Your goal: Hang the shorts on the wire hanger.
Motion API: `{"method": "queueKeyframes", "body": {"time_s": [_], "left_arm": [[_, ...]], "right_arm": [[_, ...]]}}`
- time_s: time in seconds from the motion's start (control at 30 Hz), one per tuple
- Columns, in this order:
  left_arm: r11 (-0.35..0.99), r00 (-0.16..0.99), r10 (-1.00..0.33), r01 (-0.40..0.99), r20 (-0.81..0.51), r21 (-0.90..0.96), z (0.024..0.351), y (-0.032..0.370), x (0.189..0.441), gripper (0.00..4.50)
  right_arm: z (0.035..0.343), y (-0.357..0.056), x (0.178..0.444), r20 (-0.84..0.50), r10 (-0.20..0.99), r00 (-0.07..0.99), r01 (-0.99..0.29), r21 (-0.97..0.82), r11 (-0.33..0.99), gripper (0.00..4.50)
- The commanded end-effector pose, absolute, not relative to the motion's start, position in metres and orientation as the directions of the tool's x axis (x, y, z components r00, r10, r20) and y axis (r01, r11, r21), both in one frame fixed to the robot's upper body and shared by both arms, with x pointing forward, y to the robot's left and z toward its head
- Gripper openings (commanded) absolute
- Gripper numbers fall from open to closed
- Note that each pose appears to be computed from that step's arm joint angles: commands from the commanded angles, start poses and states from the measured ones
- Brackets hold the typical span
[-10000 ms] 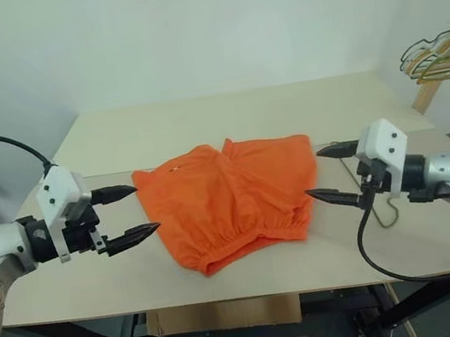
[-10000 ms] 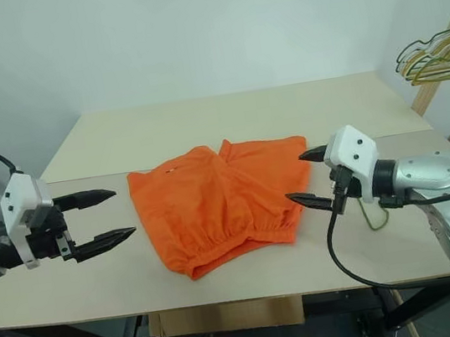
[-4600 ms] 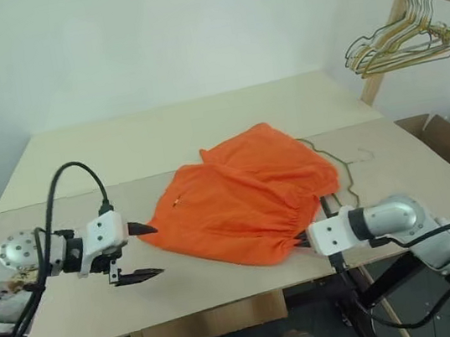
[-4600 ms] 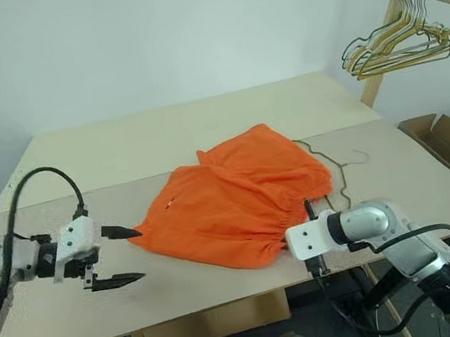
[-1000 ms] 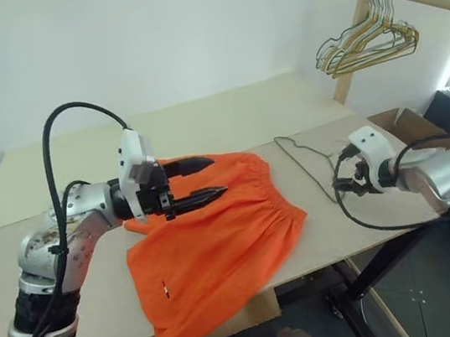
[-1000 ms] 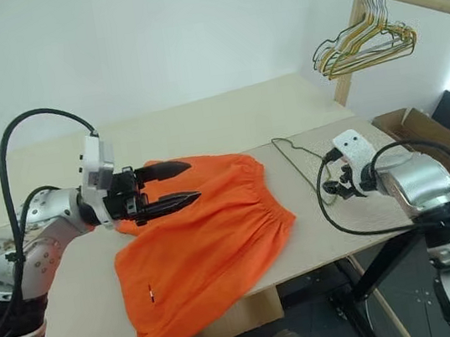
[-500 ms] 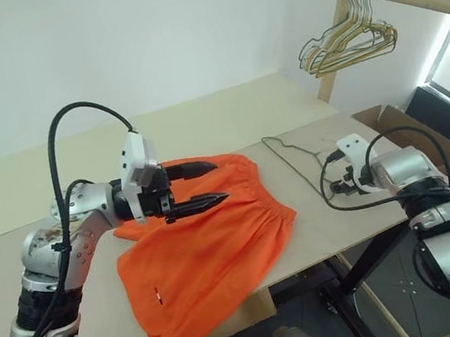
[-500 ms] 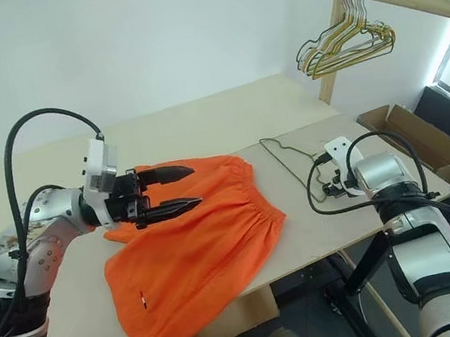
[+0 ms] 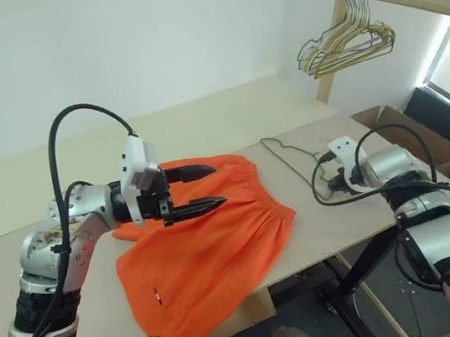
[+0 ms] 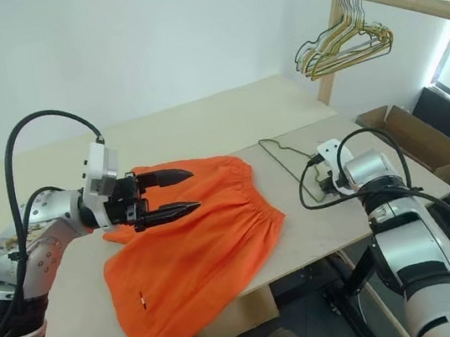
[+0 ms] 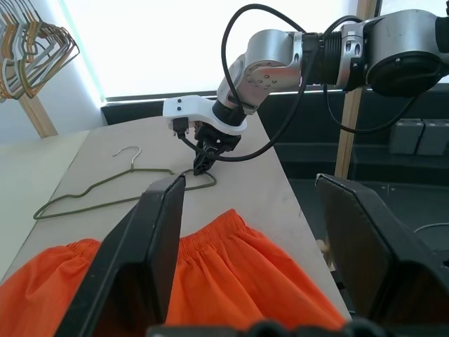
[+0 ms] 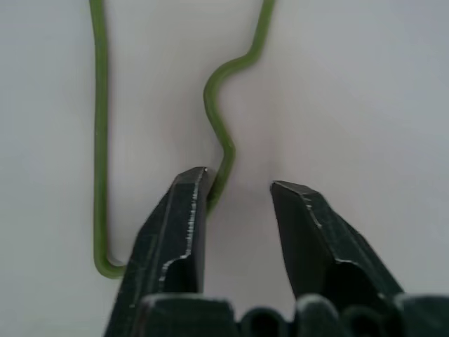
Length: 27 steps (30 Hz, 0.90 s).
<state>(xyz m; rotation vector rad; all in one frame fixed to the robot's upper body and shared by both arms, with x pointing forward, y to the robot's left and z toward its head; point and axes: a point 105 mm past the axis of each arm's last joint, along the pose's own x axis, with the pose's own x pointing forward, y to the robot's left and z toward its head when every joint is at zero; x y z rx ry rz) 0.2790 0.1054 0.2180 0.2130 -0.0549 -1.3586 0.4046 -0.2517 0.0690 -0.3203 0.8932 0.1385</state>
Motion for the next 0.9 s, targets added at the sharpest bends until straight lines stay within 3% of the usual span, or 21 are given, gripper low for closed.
{"method": "queueKeyframes", "body": {"time_s": [0.03, 0.1, 0.3, 0.5, 0.6, 0.7, 0.83, 0.9], "left_arm": [[0.204, 0.227, -0.972, 0.948, -0.068, 0.244, 0.228, 0.109, 0.277, 3.22], [0.206, 0.229, -0.971, 0.947, -0.07, 0.245, 0.228, 0.11, 0.277, 3.22], [0.216, 0.239, -0.968, 0.945, -0.07, 0.244, 0.227, 0.111, 0.28, 3.22], [0.232, 0.254, -0.965, 0.941, -0.062, 0.245, 0.228, 0.111, 0.285, 3.22], [0.256, 0.275, -0.96, 0.936, -0.049, 0.24, 0.232, 0.112, 0.29, 3.22], [0.283, 0.295, -0.955, 0.933, -0.024, 0.224, 0.238, 0.112, 0.297, 3.22], [0.31, 0.318, -0.948, 0.928, -0.01, 0.208, 0.252, 0.119, 0.311, 3.22], [0.301, 0.311, -0.95, 0.936, -0.024, 0.183, 0.257, 0.124, 0.316, 3.55]], "right_arm": [[0.075, -0.254, 0.405, -0.785, -0.042, 0.618, -0.205, -0.212, 0.956, 0.49], [0.078, -0.253, 0.406, -0.778, -0.043, 0.626, -0.177, -0.196, 0.965, 0.03], [0.088, -0.255, 0.407, -0.77, -0.046, 0.636, -0.072, -0.119, 0.99, 0.03], [0.121, -0.257, 0.417, -0.673, -0.044, 0.738, 0.082, 0.025, 0.996, 0.03], [0.156, -0.257, 0.425, -0.465, -0.094, 0.881, 0.057, -0.094, 0.994, 0.03], [0.187, -0.235, 0.419, -0.238, 0.027, 0.971, -0.097, -0.285, 0.954, 0.03], [0.213, -0.209, 0.398, -0.039, 0.189, 0.981, -0.174, -0.602, 0.779, 0.03], [0.218, -0.196, 0.386, 0.007, 0.301, 0.954, -0.199, -0.734, 0.649, 0.0]]}}
